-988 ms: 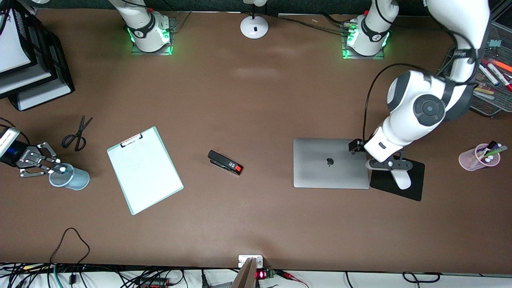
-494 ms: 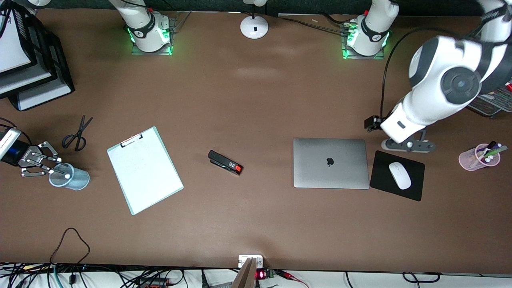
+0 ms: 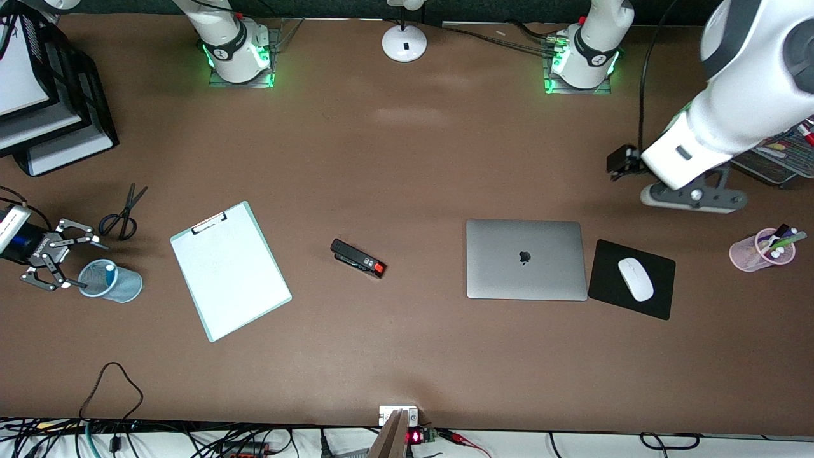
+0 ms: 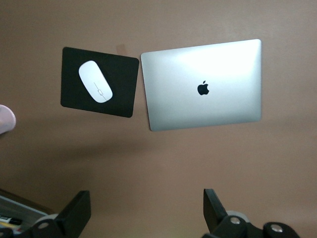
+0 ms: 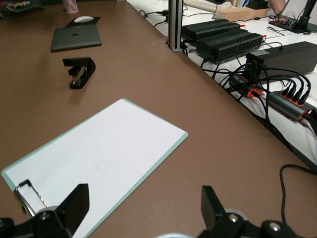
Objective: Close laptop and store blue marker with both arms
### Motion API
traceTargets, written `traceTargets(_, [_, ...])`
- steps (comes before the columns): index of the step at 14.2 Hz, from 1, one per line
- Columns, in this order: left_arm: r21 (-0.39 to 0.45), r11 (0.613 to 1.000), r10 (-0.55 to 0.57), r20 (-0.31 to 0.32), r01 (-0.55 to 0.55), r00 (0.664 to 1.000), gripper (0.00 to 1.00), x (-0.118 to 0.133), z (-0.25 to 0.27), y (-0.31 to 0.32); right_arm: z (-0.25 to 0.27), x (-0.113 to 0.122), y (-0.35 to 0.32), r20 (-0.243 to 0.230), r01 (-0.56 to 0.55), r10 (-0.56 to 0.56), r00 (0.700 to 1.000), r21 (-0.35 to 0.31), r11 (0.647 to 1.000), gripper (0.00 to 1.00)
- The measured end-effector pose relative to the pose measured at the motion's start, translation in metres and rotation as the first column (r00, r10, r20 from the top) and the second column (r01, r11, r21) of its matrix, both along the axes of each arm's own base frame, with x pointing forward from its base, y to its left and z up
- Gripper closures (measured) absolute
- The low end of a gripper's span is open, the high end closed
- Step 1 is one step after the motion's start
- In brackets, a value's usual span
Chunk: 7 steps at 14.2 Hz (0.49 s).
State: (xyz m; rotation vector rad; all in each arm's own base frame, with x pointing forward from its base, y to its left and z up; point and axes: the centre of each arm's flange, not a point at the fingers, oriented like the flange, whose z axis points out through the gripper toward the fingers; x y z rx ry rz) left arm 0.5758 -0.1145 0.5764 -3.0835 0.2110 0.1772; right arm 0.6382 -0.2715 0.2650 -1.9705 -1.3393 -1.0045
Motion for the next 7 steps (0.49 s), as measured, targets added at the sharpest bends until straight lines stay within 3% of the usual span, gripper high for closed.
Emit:
traceTargets(4, [-0.001,1.0,-0.028,0.034,0.028,0.999,0.0,-0.006,0.031,0.027,0.033,0.021,0.036,-0.102,0.05,-0.048,0.994,0.022,0.999,0.0])
traceTargets(7, [-0.015,1.0,-0.001,0.095,0.003,0.996,0.0,-0.025,0.041,0.042,0.098,0.049,0.062,-0.181,0.084,-0.096,0.979,-0.072,0.994,0.0])
